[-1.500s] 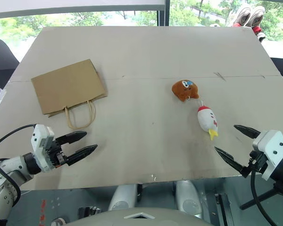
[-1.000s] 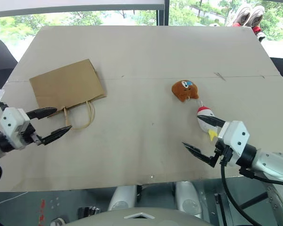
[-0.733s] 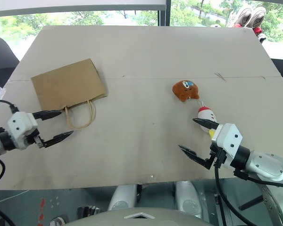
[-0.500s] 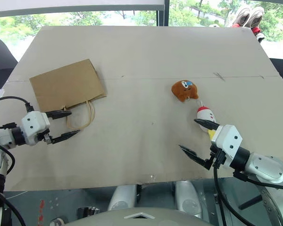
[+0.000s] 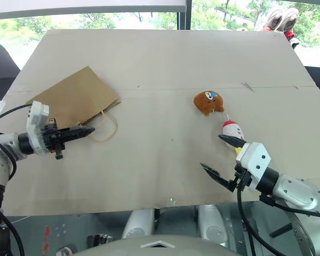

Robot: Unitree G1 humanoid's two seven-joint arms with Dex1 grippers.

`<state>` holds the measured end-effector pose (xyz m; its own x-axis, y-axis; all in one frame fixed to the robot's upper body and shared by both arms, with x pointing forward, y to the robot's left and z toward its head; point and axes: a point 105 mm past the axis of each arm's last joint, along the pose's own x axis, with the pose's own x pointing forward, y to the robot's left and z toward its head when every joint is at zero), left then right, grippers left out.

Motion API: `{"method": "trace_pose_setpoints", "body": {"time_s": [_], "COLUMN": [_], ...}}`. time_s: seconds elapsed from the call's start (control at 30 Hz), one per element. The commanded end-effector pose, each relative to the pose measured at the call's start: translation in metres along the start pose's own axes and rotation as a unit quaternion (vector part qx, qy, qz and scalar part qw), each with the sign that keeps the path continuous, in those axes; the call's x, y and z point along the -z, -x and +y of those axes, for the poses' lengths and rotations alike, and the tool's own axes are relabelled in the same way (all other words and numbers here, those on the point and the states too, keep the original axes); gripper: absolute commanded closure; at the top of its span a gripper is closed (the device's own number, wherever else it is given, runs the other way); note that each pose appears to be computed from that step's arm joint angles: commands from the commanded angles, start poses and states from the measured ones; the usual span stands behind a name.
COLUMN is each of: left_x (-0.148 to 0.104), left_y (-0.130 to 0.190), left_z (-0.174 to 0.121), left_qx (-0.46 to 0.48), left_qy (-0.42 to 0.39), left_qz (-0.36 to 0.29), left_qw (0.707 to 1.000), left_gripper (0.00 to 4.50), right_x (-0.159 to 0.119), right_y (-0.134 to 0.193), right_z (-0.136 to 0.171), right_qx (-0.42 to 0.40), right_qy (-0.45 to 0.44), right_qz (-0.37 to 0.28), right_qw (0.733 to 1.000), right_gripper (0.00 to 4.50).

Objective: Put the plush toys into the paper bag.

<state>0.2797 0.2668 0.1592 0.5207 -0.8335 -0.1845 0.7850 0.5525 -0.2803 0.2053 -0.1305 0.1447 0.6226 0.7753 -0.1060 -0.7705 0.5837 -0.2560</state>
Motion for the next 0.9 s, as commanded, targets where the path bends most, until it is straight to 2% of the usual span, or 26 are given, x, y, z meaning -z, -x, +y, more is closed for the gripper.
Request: {"method": "trace_pose_setpoints", "body": {"time_s": [0.03, 0.1, 0.23, 0.33, 0.47, 0.5, 0.53, 0.6, 0.63, 0.9], "left_x": [-0.023, -0.025, -0.044, -0.050, -0.047, -0.045, -0.045, -0.047, -0.049, -0.065], "left_y": [-0.012, -0.019, -0.061, -0.076, -0.085, -0.088, -0.089, -0.092, -0.094, -0.099], "left_z": [-0.021, -0.028, -0.058, -0.079, -0.097, -0.100, -0.102, -0.106, -0.106, -0.108], "left_qx": [0.037, 0.050, 0.132, 0.186, 0.226, 0.232, 0.235, 0.244, 0.244, 0.247], "left_qy": [0.041, 0.053, 0.142, 0.191, 0.242, 0.248, 0.255, 0.259, 0.261, 0.250], "left_qz": [-0.033, -0.035, -0.100, -0.132, -0.141, -0.140, -0.141, -0.142, -0.144, -0.174], "left_qw": [0.998, 0.997, 0.976, 0.955, 0.933, 0.930, 0.927, 0.924, 0.923, 0.920], "left_gripper": [4.43, 4.43, 4.43, 4.50, 4.50, 4.50, 4.50, 4.50, 4.50, 4.50], "right_x": [-0.015, -0.016, -0.021, -0.023, -0.020, -0.015, -0.011, -0.002, 0.003, 0.022], "right_y": [-0.006, -0.010, -0.039, -0.071, -0.113, -0.122, -0.128, -0.139, -0.144, -0.198], "right_z": [0.002, 0.002, 0.001, 0.000, -0.001, -0.001, -0.001, 0.000, 0.001, 0.025], "right_qx": [0.003, 0.004, -0.011, -0.028, -0.048, -0.055, -0.059, -0.076, -0.086, -0.140], "right_qy": [0.015, 0.012, -0.043, -0.083, -0.102, -0.101, -0.101, -0.111, -0.115, -0.114], "right_qz": [-0.029, -0.031, -0.037, -0.040, -0.034, -0.026, -0.020, -0.012, -0.007, 0.010], "right_qw": [0.999, 0.999, 0.998, 0.995, 0.993, 0.993, 0.993, 0.991, 0.990, 0.984], "right_gripper": [0.00, 0.00, 0.00, 0.73, 2.51, 3.18, 3.39, 4.32, 4.47, 4.47]}}
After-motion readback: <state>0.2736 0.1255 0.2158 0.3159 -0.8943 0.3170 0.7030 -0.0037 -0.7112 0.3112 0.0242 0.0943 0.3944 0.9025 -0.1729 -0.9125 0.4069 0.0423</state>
